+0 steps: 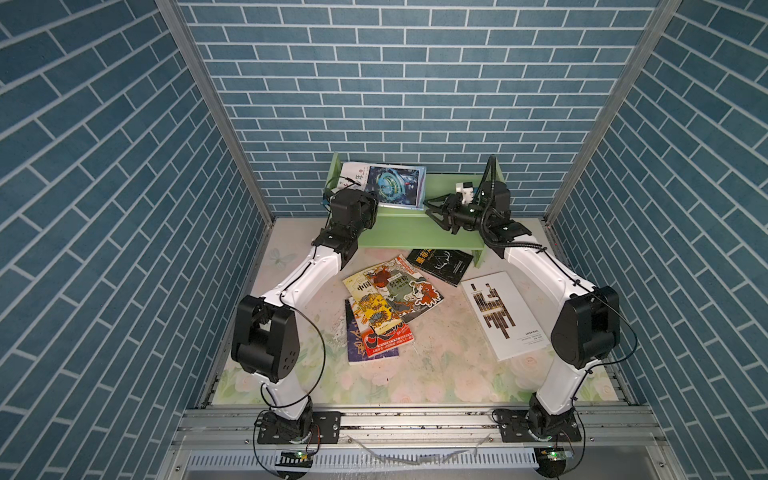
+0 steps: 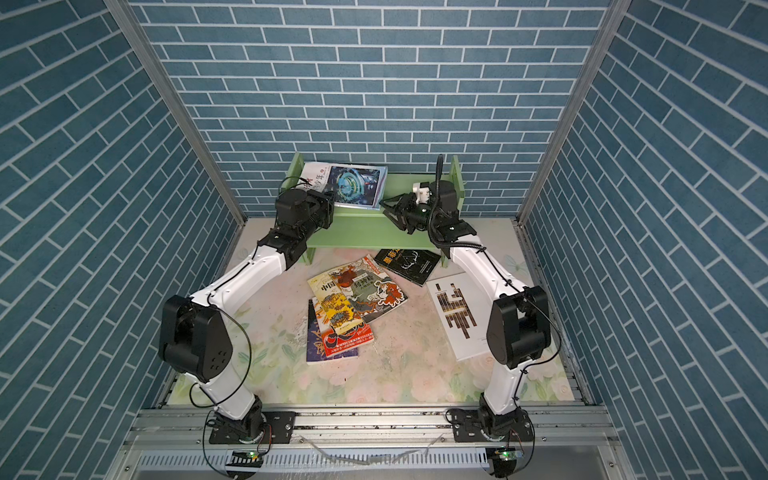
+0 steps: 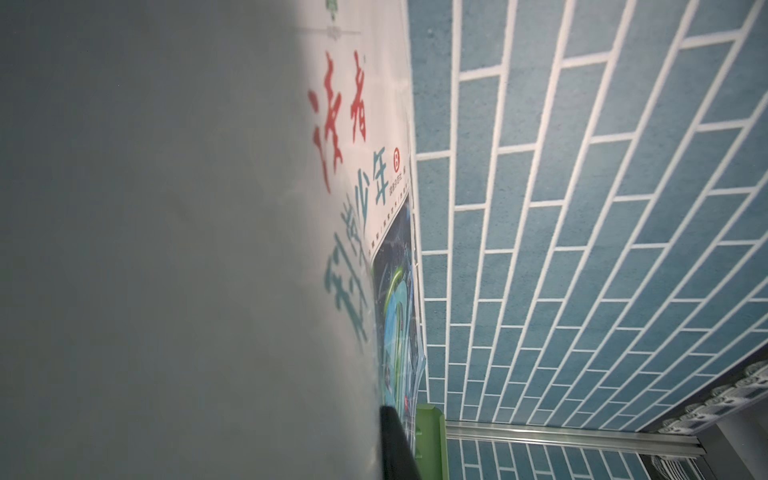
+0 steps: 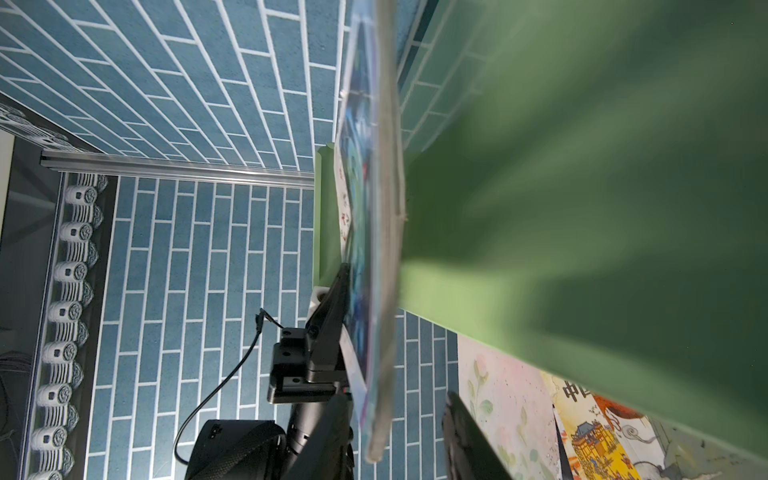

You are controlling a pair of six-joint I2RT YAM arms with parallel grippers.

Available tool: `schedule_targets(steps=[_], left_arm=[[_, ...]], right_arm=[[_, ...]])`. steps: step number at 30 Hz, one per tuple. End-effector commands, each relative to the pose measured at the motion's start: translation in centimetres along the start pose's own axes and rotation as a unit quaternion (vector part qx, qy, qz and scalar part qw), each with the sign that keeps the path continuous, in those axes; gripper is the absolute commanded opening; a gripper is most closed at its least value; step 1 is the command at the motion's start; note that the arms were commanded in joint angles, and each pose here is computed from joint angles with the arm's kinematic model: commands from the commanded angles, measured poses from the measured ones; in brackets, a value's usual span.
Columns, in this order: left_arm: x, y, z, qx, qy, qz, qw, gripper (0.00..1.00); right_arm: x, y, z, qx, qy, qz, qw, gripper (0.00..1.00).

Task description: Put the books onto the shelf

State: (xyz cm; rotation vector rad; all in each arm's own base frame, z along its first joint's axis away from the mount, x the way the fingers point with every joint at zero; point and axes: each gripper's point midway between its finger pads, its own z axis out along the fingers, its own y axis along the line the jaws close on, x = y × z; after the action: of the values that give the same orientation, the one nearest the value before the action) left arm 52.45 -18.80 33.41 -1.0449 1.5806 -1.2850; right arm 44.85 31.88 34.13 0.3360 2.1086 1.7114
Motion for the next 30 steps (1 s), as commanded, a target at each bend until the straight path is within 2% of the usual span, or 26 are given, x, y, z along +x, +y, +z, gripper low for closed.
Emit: schedule_targets(steps=[1,9,14,18,28,30], left_arm=[[0.1,-0.4,-0.3,0.001,-0.014,-0.015,1.000,0.00],[-0.1,1.4,-0.8,-0.009,-0.044,-0.029,0.999,0.00],[-0.9,2.1,-1.3,-0.011,-0.072,-0.036,0.997,0.00],[-0.8,2.0,-1.0,-0.009,-0.070,-0.037,0.997,0.00],[-0.9,2.7,-1.6,-0.028,-0.073,-0.034,0.996,0.25],[-0.9,2.9,-1.8,-0.029,-0.072,-0.033,0.996,0.36]], right_arm=[[-0.6,0.4,0.3,0.012,-0.014,-0.016,1.000,0.39],[-0.7,-0.7,1.1,0.045,-0.016,-0.017,0.999,0.39],[0.2,-2.7,1.0,0.094,-0.016,-0.018,0.995,0.38],[0.7,-3.4,0.6,0.117,-0.018,-0.029,0.993,0.38],[0.3,-3.3,1.7,0.107,-0.010,-0.032,0.994,0.36],[0.1,-3.3,1.9,0.105,-0.010,-0.032,0.994,0.35]])
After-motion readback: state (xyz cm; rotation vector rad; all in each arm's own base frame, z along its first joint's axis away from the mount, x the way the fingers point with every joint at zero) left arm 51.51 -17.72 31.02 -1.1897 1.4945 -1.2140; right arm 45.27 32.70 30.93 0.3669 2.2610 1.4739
